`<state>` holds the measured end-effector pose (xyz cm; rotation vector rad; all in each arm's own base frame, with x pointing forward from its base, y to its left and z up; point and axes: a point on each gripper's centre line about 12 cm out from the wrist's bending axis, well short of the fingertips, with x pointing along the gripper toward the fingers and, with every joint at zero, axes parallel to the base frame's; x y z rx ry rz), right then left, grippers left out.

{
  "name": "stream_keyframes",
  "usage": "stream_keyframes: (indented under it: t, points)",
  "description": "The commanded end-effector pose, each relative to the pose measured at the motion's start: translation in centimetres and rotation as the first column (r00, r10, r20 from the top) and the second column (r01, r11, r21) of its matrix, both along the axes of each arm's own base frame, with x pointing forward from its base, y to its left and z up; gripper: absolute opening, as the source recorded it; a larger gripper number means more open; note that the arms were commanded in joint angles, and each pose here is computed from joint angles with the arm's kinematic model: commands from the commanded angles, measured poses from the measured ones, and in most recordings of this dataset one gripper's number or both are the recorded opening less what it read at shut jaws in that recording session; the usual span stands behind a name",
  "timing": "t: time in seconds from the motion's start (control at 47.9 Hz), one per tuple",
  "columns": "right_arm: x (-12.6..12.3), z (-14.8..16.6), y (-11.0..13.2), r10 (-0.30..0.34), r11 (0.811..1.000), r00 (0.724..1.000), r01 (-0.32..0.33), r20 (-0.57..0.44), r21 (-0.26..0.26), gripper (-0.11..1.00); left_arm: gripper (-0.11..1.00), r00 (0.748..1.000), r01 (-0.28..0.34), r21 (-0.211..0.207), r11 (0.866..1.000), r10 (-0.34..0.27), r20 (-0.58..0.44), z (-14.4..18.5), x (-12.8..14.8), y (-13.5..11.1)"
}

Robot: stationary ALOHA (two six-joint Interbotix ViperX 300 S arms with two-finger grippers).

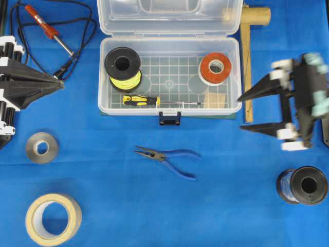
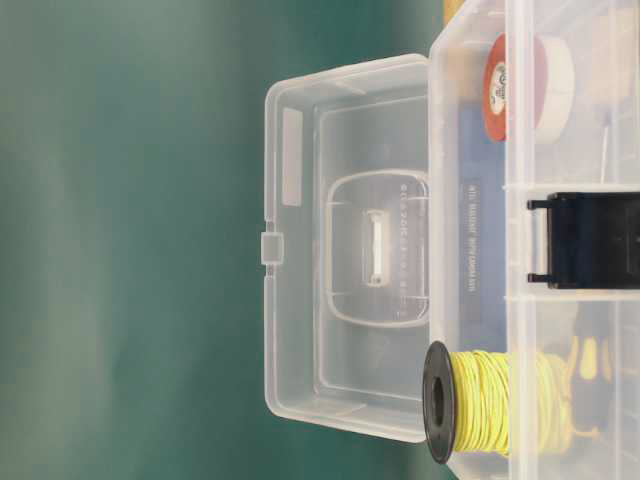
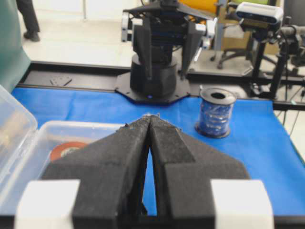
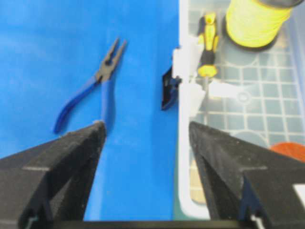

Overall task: Pick the nipper from the toolbox among several items.
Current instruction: 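Open the right gripper to release the pliers and retract right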

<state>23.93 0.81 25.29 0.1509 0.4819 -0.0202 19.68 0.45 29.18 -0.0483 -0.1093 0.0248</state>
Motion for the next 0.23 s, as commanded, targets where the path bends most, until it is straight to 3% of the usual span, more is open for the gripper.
stream_keyframes:
  t: [0.0,0.209]
  points:
    - [-1.8,0.2,-0.6,-0.019,1.000,0.997,0.019,0.081,0.005,0.71,0.00,1.000,-0.003,0.001,1.000,0.003,0.020,0.4,0.2,0.0]
    - [-5.5,-2.5,-1.6,-0.068,0.998,0.985,0.067,0.158,0.012,0.71,0.00,1.000,-0.003,-0.001,1.000,0.003,0.029,0.4,0.2,0.1]
